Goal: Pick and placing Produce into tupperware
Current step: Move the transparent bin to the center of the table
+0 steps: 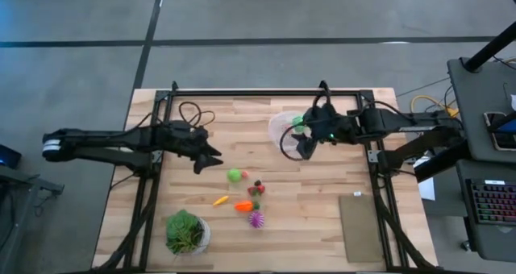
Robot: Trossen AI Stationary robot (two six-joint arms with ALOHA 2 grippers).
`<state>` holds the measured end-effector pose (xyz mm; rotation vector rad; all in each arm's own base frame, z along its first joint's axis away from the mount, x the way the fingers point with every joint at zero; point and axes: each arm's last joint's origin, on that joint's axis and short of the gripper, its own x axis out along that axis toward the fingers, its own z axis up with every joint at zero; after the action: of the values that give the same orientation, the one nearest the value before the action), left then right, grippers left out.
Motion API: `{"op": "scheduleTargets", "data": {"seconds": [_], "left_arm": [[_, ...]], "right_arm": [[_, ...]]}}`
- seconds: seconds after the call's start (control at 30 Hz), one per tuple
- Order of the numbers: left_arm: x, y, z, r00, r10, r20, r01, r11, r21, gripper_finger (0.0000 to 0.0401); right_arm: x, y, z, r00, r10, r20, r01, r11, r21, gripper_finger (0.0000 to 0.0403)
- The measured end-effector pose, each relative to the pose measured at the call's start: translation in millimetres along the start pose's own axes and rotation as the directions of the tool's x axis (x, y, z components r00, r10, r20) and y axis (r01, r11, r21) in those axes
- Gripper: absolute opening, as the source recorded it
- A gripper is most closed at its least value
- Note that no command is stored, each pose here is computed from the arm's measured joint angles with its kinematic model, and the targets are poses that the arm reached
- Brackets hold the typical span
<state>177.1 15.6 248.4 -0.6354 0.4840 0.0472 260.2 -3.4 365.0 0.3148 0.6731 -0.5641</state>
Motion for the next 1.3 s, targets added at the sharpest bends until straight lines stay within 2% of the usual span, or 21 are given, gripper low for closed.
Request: {"op": "scheduleTargets", "data": {"seconds": [0.13, 0.27, 0.37, 0.43, 0.53, 0.7, 0.8, 0.97, 1.1, 1.3], "left_arm": [[-5, -12, 15, 0.991, -0.09, 0.1, 0.09, 0.996, 0.008, 0.0208], [-13, -18, 22, 0.975, -0.141, 0.173, 0.141, 0.99, 0.012, 0.0208], [-19, -21, 24, 0.964, -0.166, 0.208, 0.165, 0.986, 0.023, 0.0208], [-22, -21, 23, 0.963, -0.168, 0.212, 0.167, 0.986, 0.023, 0.0208], [-26, -22, 23, 0.957, -0.178, 0.228, 0.176, 0.984, 0.031, 0.0208], [-31, -21, 19, 0.954, -0.183, 0.236, 0.18, 0.983, 0.036, 0.0208], [-35, -19, 15, 0.954, -0.185, 0.238, 0.179, 0.983, 0.045, 0.0208], [-42, -15, 6, 0.968, -0.151, 0.198, 0.138, 0.987, 0.078, 0.0208], [-47, -13, 3, 0.974, -0.123, 0.191, 0.105, 0.989, 0.103, 0.0208], [-54, -10, -2, 0.978, -0.051, 0.201, 0.033, 0.995, 0.09, 0.0208]], "right_arm": [[16, -24, 2, 0.994, -0.105, -0.033, 0.108, 0.988, 0.114, 0.0221], [24, -60, 8, 0.977, -0.185, -0.105, 0.204, 0.956, 0.211, 0.0169], [35, -90, 8, 0.967, -0.184, -0.176, 0.23, 0.928, 0.292, 0.0134], [44, -107, 8, 0.961, -0.153, -0.229, 0.224, 0.917, 0.33, 0.0126], [66, -126, 2, 0.937, -0.12, -0.327, 0.237, 0.907, 0.348, 0.0138], [101, -138, -7, 0.888, -0.149, -0.435, 0.305, 0.898, 0.316, 0.0189], [117, -144, -10, 0.861, -0.213, -0.462, 0.376, 0.878, 0.296, 0.0209], [139, -157, -9, 0.831, -0.217, -0.513, 0.418, 0.851, 0.317, 0.0185], [156, -158, -6, 0.82, -0.197, -0.537, 0.414, 0.853, 0.318, 0.0166], [175, -155, -8, 0.781, -0.186, -0.596, 0.418, 0.865, 0.277, 0.017]]}}
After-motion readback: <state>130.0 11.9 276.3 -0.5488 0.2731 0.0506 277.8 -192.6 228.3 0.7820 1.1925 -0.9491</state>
